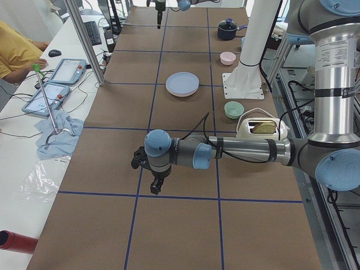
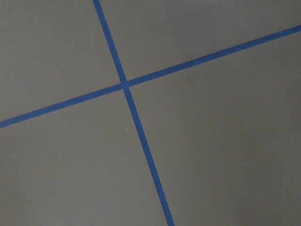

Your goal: Stack three plates with pink and blue

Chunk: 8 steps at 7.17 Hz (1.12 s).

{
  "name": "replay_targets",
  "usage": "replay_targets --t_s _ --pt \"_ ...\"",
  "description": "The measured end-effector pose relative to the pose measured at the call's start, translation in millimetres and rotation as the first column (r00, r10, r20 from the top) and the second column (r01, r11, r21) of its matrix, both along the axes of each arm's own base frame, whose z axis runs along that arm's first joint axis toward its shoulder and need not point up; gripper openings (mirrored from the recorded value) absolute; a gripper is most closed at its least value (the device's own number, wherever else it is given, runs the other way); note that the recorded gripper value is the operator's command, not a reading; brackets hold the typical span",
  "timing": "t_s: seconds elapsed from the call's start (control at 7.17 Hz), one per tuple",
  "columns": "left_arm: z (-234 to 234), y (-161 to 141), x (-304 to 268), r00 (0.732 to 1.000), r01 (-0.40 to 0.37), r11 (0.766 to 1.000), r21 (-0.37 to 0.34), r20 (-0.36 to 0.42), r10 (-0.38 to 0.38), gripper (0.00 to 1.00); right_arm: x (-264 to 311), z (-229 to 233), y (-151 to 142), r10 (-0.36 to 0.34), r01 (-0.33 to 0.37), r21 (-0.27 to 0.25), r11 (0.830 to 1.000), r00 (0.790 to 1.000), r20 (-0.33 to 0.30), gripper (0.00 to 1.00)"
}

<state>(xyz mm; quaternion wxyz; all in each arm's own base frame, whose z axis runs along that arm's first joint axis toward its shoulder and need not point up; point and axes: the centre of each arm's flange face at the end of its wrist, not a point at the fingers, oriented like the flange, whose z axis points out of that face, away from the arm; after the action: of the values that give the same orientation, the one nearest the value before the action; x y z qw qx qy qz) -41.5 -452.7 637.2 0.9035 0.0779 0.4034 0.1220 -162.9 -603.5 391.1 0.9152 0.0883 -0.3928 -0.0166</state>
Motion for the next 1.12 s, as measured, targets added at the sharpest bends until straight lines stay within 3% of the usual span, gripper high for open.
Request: replay_targets --t_s 0.14,0.28,0.42,0.7,1.12 --pt "5 3 -6 0.999 0.013 1.0 -0.008 0.034 -0.013 1.0 57 52 -11 -0.037 0.037 0.019 0.999 0.999 -0.026 1.0" --pt "8 2 -12 0.996 0.022 1.0 -0.008 0.082 -0.022 1.0 109 102 -2 -0.039 0.039 0.009 0.999 0.998 -0.049 1.0" --pt "9 0 -15 0.994 0.028 0.999 -0.02 0.107 -0.025 1.0 150 150 20 -0.021 0.018 -0.033 0.999 0.998 -0.064 1.0" --pt "-2 -12 -17 0.992 0.034 0.997 -0.067 0.122 -0.025 1.0 193 225 78 -0.013 0.005 -0.092 0.996 0.996 -0.085 1.0" --pt "-7 -19 -19 0.992 0.04 0.995 -0.09 0.119 -0.029 1.0 213 273 130 -0.02 0.008 -0.132 0.991 0.996 -0.088 1.0"
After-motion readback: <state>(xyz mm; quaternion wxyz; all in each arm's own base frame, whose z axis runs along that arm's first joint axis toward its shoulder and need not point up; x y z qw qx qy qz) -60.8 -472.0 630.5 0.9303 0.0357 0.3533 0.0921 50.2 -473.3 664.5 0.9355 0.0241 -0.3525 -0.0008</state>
